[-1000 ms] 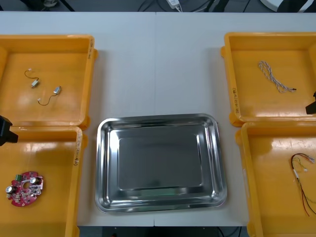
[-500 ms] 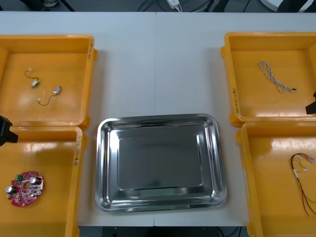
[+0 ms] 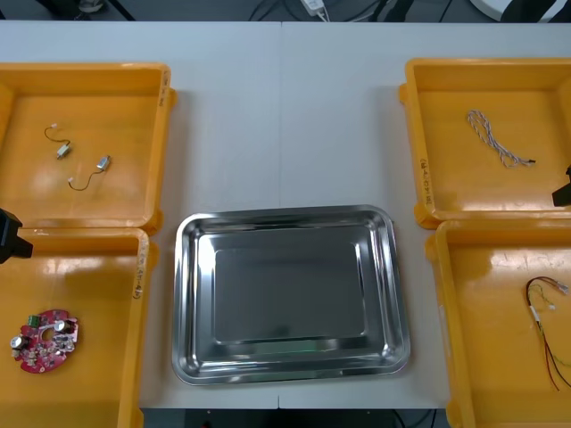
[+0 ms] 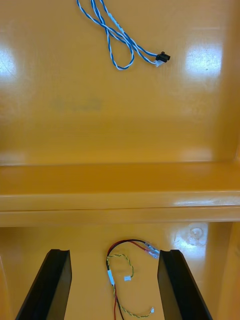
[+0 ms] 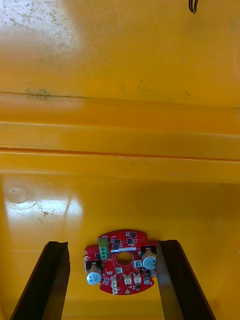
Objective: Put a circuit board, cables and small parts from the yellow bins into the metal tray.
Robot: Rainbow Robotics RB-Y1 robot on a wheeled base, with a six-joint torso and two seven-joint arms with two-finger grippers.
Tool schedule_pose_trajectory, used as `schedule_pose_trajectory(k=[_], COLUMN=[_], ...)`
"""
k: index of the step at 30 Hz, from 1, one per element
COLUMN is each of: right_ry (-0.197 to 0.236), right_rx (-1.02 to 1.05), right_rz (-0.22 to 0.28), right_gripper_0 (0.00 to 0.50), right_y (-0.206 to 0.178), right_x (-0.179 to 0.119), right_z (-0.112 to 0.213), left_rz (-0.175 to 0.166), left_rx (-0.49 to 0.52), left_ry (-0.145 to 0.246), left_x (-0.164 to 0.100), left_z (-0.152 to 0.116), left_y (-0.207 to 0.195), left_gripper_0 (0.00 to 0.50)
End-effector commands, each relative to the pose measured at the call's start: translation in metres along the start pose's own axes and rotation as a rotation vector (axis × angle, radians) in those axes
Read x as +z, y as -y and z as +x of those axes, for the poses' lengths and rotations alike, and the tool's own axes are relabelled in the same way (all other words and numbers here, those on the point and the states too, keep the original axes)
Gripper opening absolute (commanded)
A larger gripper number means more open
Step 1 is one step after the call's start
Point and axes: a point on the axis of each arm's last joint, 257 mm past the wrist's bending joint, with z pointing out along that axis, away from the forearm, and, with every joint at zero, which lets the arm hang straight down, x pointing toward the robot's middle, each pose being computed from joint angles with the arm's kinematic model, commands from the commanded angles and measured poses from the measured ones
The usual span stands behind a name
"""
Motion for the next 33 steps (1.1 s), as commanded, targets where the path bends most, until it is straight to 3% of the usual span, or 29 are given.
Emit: schedule_pose_trajectory(k=[1, 13, 14, 21, 22, 28, 33], right_ry=[0.033, 0.033, 0.033, 0.033, -0.004, -0.006, -0.035], right_rx=[-0.057, -0.057, -0.057, -0.057, -0.055, -0.060, -0.056], right_rz=[0.037, 0.037, 0.037, 0.037, 0.026, 0.016, 0.013], right_gripper_0=[0.500, 0.500, 0.500, 0.500, 0.500, 0.500, 0.500], right_y=[0.007, 0.007, 0.007, 0.007, 0.004, 0.001, 0.003], right_x=[-0.016, -0.016, -0.016, -0.016, -0.006, -0.006, 0.001], right_z=[-0.015, -0.015, -0.015, -0.015, -0.003, -0.002, 0.010], left_rz=[0.018, 0.018, 0.030, 0.020, 0.021, 0.015, 0.005], left_rx=[0.119, 0.119, 0.105, 0.115, 0.114, 0.113, 0.104], left_ry=[0.053, 0.053, 0.003, -0.014, -0.015, -0.013, -0.023], left_x=[-0.014, -0.014, 0.000, -0.010, -0.011, -0.020, -0.022], left_z=[-0.017, -0.017, -0.001, -0.004, -0.004, -0.007, -0.004], left_y=[0.013, 0.013, 0.013, 0.013, 0.014, 0.010, 0.005], left_gripper_0=[0.500, 0.500, 0.500, 0.500, 0.500, 0.500, 0.500])
